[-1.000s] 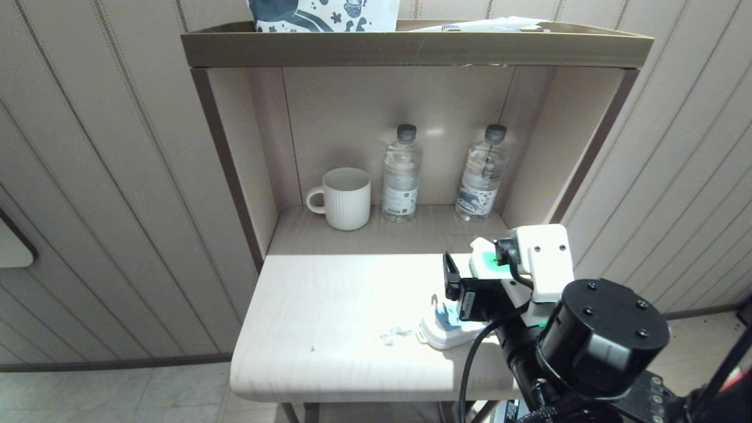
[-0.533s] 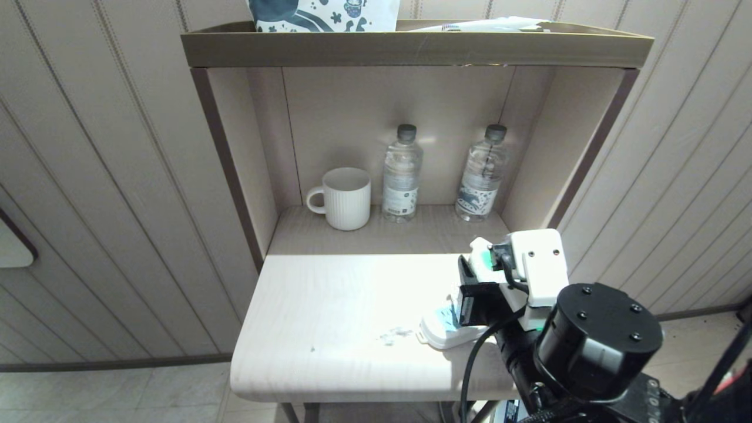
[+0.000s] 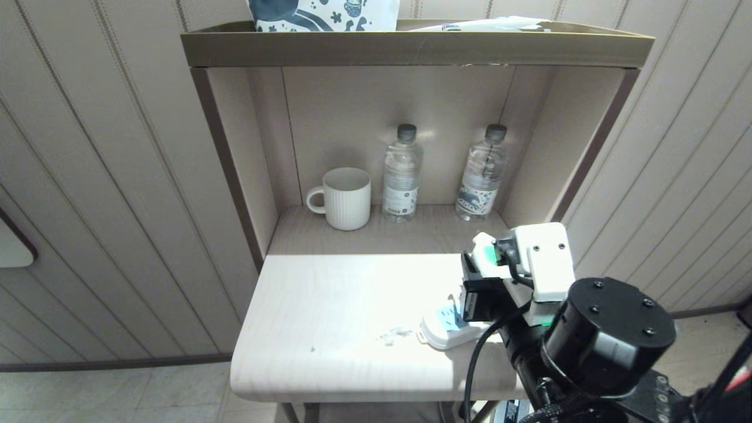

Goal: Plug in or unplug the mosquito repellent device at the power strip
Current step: Pick up the mosquito repellent liquid, then insert the plug into the socket

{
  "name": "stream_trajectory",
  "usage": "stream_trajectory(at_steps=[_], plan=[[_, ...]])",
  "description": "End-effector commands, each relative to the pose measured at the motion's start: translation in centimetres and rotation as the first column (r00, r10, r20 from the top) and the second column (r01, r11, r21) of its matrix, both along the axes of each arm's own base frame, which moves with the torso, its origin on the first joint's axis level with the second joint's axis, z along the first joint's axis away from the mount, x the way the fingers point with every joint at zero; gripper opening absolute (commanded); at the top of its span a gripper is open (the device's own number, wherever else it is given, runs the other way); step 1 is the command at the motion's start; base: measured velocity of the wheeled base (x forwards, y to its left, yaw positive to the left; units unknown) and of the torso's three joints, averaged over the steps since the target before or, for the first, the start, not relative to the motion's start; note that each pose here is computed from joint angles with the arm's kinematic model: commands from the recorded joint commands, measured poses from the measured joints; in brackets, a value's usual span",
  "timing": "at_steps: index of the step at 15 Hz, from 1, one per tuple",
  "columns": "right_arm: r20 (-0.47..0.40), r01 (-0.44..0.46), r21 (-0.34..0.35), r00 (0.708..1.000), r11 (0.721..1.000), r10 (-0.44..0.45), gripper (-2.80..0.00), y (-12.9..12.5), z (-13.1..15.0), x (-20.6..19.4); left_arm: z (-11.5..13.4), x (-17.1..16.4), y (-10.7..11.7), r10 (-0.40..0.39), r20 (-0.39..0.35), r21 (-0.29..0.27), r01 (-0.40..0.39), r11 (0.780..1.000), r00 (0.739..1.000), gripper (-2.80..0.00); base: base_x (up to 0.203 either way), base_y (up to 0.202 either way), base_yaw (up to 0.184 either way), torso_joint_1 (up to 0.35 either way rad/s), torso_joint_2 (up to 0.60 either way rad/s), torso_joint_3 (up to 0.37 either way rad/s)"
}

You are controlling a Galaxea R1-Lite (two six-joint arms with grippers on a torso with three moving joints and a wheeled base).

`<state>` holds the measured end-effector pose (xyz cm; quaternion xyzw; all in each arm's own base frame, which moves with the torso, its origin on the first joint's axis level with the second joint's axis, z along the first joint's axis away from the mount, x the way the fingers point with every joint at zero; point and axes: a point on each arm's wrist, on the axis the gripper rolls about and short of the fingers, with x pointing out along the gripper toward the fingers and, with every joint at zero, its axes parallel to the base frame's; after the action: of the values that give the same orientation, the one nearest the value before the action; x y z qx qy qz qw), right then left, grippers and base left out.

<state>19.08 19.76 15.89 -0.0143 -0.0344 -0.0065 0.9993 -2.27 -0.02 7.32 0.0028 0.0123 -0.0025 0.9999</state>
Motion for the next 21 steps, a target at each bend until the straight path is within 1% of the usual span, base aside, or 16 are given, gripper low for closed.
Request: stream_trajectory(at_steps=[1, 2, 4, 7, 8, 9, 10, 12, 14, 15, 16, 17, 18, 19, 20, 21], plan=[[0.079, 0.008, 0.010, 0.997, 1.000, -0.009, -2.80, -1.0, 3.2, -0.6, 0.0, 0.0, 0.0, 0.000, 0.000, 0.003, 0.000, 1.000, 1.000, -2.80, 0.000, 0.000, 0.000, 0.000, 0.00, 0.000], [0.102, 0.011, 0.010, 0.995, 1.000, -0.012, -2.80, -1.4, 4.7, -0.9, 0.0, 0.0, 0.0, 0.000, 0.000, 0.008, 0.000, 1.000, 1.000, -2.80, 0.000, 0.000, 0.000, 0.000, 0.00, 0.000], [0.072, 0.011, -0.046, 0.997, 0.999, -0.007, -2.80, -2.4, 7.1, -1.7, 0.0, 0.0, 0.0, -0.001, 0.000, 0.008, 0.001, 1.000, 1.000, -2.80, 0.000, 0.000, 0.000, 0.000, 0.00, 0.000], [-0.027, -0.010, -0.168, 1.000, 0.986, 0.006, -2.80, -3.9, 11.6, -3.3, 0.0, 0.0, 0.0, 0.000, 0.000, 0.011, 0.000, 1.000, 1.000, -2.80, 0.000, 0.000, 0.000, 0.000, 0.00, 0.000], [-0.097, -0.026, -0.246, 0.995, 0.969, 0.002, -2.80, -4.5, 12.0, -3.9, 0.0, 0.0, 0.0, 0.000, 0.000, 0.013, 0.000, 1.000, 1.000, -2.80, 0.000, 0.000, 0.000, 0.000, 0.00, 0.000], [-0.183, -0.053, -0.330, 0.983, 0.942, -0.009, -2.80, -5.1, 12.1, -4.4, 0.0, 0.0, 0.0, 0.000, 0.000, 0.020, 0.000, 1.000, 1.000, -2.80, 0.000, 0.000, 0.000, 0.000, 0.00, 0.000], [-0.256, -0.091, -0.376, 0.967, 0.922, -0.009, -2.80, -5.7, 12.5, -5.0, 0.0, 0.0, 0.0, -0.002, 0.000, 0.025, 0.002, 1.000, 1.000, -2.80, 0.000, 0.000, 0.000, 0.000, 0.00, 0.000], [-0.362, -0.186, -0.347, 0.931, 0.919, 0.052, -2.80, -6.9, 15.1, -6.2, 0.0, 0.0, 0.0, -0.002, 0.000, 0.025, 0.002, 1.000, 1.000, -2.80, 0.000, 0.000, 0.000, 0.000, 0.00, 0.000], [-0.467, -0.314, -0.254, 0.868, 0.915, 0.168, -2.80, -8.0, 17.5, -7.2, 0.0, 0.0, 0.0, -0.002, 0.000, 0.025, 0.002, 1.000, 1.000, -2.80, 0.000, 0.000, 0.000, 0.000, 0.00, 0.000], [-0.527, -0.380, -0.195, 0.818, 0.904, 0.230, -2.80, -8.4, 18.4, -7.6, 0.0, 0.0, 0.0, -0.002, 0.000, 0.025, 0.002, 1.000, 1.000, -2.80, 0.000, 0.000, 0.000, 0.000, 0.00, 0.000], [-0.591, -0.437, -0.138, 0.756, 0.889, 0.280, -2.80, -8.8, 19.1, -7.7, 0.0, 0.0, 0.0, -0.002, 0.000, 0.025, 0.002, 1.000, 1.000, -2.80, 0.000, 0.000, 0.000, 0.000, 0.00, 0.000], [-0.690, -0.470, -0.104, 0.669, 0.876, 0.277, -2.80, -9.3, 19.0, -7.4, 0.0, 0.0, 0.0, -0.002, 0.000, 0.025, 0.002, 1.000, 1.000, -2.80, 0.000, 0.000, 0.000, 0.000, 0.00, 0.000], [-0.788, -0.485, -0.073, 0.564, 0.871, 0.248, -2.80, -9.5, 18.4, -6.8, 0.0, 0.0, 0.0, -0.002, 0.000, 0.025, 0.002, 1.000, 1.000, -2.80, 0.000, 0.000, 0.000, 0.000, 0.00, 0.000], [-0.850, -0.504, -0.044, 0.473, 0.863, 0.233, -2.80, -9.5, 17.7, -6.2, 0.0, 0.0, 0.0, -0.001, 0.000, 0.025, 0.001, 1.000, 1.000, -2.80, 0.000, 0.000, 0.000, 0.000, 0.00, 0.000], [-0.865, -0.518, -0.047, 0.449, 0.854, 0.224, -2.80, -9.3, 17.4, -5.8, 0.0, 0.0, 0.0, -0.002, 0.000, 0.025, 0.002, 1.000, 1.000, -2.80, 0.000, 0.000, 0.000, 0.000, 0.00, 0.000], [-0.869, -0.525, -0.049, 0.442, 0.850, 0.223, -2.80, -9.1, 17.2, -5.7, 0.0, 0.0, 0.0, -0.002, 0.000, 0.025, 0.002, 1.000, 1.000, -2.80, 0.000, 0.000, 0.000, 0.000, 0.00, 0.000]])
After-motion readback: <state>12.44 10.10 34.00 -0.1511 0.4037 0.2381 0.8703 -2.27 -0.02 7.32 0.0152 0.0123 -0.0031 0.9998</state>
